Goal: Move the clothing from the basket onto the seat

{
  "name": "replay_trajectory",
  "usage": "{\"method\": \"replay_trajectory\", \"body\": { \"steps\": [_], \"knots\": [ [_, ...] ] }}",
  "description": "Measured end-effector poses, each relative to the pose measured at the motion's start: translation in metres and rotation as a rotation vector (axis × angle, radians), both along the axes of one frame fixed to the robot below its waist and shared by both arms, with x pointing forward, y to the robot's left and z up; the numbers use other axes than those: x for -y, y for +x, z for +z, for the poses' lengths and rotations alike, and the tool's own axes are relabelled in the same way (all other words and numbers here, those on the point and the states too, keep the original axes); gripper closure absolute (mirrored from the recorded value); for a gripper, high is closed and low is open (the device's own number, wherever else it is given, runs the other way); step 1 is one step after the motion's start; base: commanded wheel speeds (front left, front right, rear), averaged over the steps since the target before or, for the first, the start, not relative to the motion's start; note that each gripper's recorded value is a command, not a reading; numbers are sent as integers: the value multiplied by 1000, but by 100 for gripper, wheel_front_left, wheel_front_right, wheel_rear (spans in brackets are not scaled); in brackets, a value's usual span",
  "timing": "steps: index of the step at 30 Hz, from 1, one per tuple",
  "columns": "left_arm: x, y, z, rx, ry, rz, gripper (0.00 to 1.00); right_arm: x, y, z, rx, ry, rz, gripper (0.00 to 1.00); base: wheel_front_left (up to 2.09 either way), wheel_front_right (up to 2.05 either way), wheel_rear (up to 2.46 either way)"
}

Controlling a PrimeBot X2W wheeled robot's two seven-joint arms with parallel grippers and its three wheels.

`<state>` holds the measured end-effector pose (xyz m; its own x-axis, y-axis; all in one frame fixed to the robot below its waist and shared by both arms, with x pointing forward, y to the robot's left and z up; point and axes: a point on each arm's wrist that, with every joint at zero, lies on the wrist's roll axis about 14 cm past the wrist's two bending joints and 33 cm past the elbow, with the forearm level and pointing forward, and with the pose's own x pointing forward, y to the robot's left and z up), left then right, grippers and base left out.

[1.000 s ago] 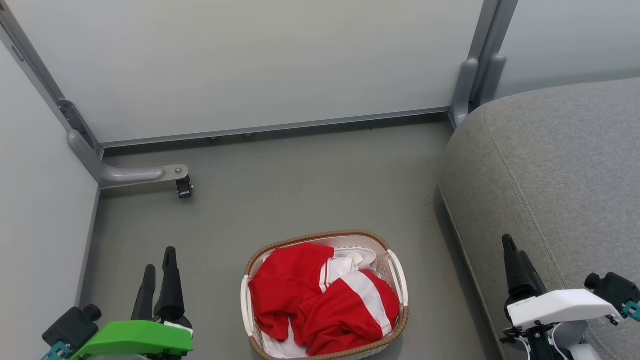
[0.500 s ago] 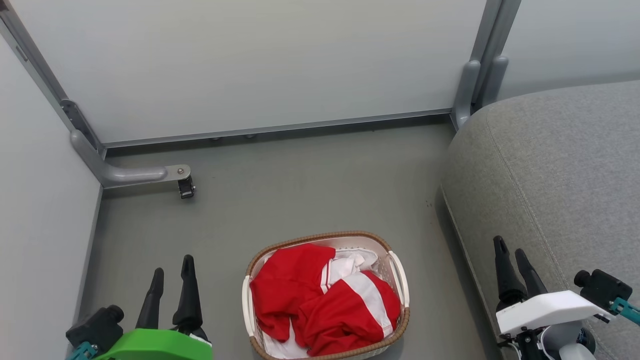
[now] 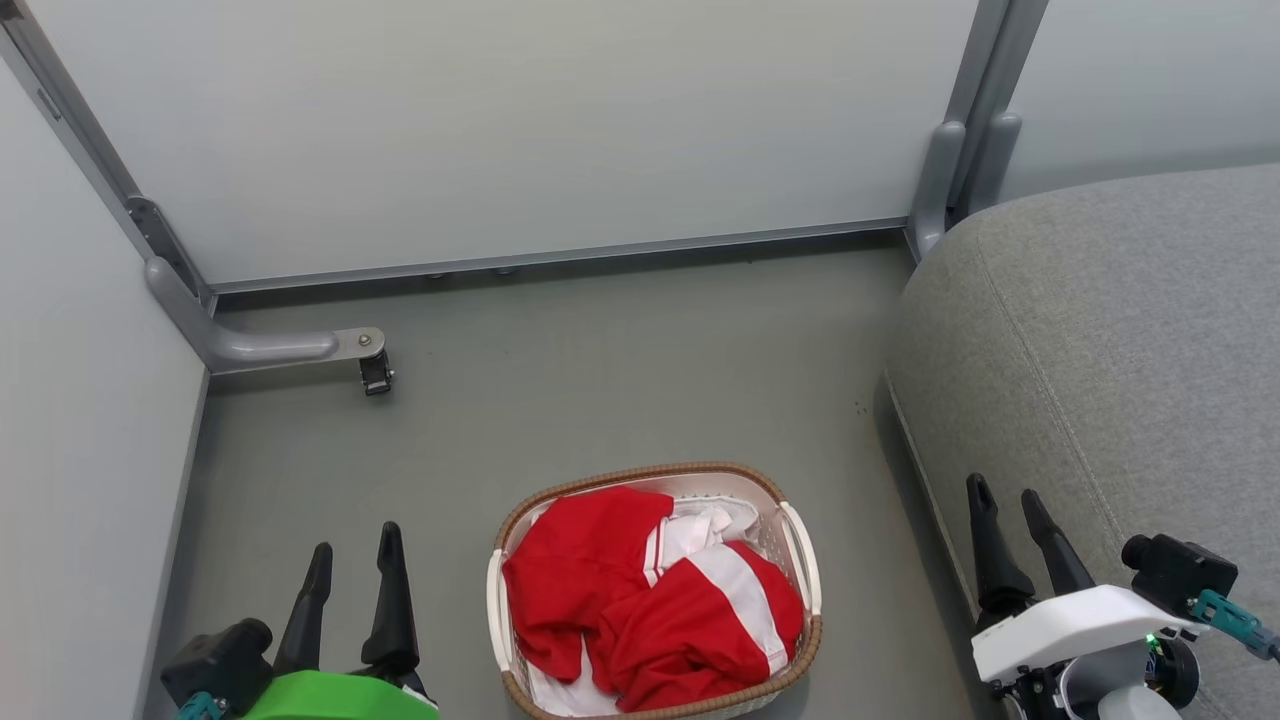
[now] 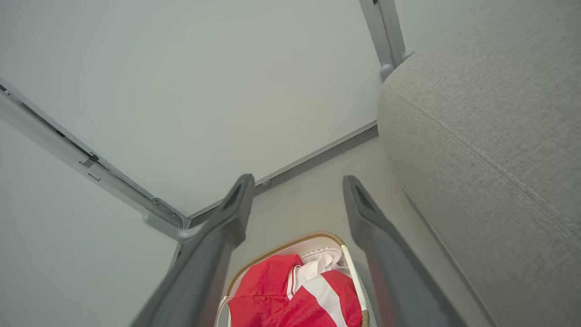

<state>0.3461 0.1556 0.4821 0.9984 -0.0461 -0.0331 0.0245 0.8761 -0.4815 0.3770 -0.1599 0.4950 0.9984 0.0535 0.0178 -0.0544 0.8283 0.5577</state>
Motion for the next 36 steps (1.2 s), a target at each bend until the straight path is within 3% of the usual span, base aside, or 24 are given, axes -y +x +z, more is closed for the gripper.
{"method": "replay_trajectory", "body": {
  "steps": [14,36],
  "knots": [
    [2,-5,-4,7,112,-11,0,-11,1,6,42,-162,43,0,0,0,0],
    [7,-10,-10,19,241,-37,0,-22,0,7,85,-313,84,0,0,0,0]
  ]
}}
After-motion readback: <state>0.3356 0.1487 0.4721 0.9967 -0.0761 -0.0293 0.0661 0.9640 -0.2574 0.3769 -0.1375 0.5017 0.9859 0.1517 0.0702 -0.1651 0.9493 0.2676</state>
